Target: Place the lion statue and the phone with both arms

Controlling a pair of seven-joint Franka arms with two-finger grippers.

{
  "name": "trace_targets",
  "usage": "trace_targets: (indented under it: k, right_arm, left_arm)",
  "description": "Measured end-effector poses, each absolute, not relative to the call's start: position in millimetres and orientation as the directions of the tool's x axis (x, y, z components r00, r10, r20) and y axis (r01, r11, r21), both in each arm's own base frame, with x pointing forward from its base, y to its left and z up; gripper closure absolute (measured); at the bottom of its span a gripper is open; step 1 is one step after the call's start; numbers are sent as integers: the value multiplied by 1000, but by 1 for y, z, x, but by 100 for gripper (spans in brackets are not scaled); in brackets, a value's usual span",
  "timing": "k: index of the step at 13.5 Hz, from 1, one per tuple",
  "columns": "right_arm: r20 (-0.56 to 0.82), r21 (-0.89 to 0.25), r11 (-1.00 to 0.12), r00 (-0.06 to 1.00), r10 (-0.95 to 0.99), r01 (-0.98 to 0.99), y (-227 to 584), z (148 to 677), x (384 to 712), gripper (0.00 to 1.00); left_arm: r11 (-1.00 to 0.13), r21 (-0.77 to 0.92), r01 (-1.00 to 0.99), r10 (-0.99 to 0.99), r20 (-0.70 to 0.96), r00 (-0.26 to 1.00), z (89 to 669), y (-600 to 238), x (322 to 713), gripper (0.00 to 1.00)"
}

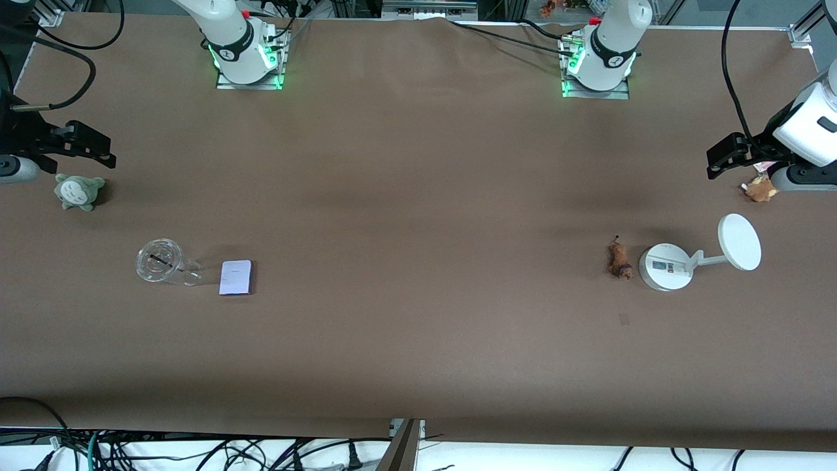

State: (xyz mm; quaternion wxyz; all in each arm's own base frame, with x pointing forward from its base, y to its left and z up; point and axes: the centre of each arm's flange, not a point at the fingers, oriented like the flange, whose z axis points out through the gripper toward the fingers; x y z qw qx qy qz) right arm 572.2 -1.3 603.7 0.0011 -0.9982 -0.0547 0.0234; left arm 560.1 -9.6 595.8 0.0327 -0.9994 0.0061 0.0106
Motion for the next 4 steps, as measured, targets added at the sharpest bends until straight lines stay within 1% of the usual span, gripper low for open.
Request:
trace_targets:
  k: [4]
  right_arm:
    - [-56,-4,-995,993,104,104,-4,598,575,0]
  left_arm:
    - [-998,-65,-15,-13,-22,1000,596,-11,560,0]
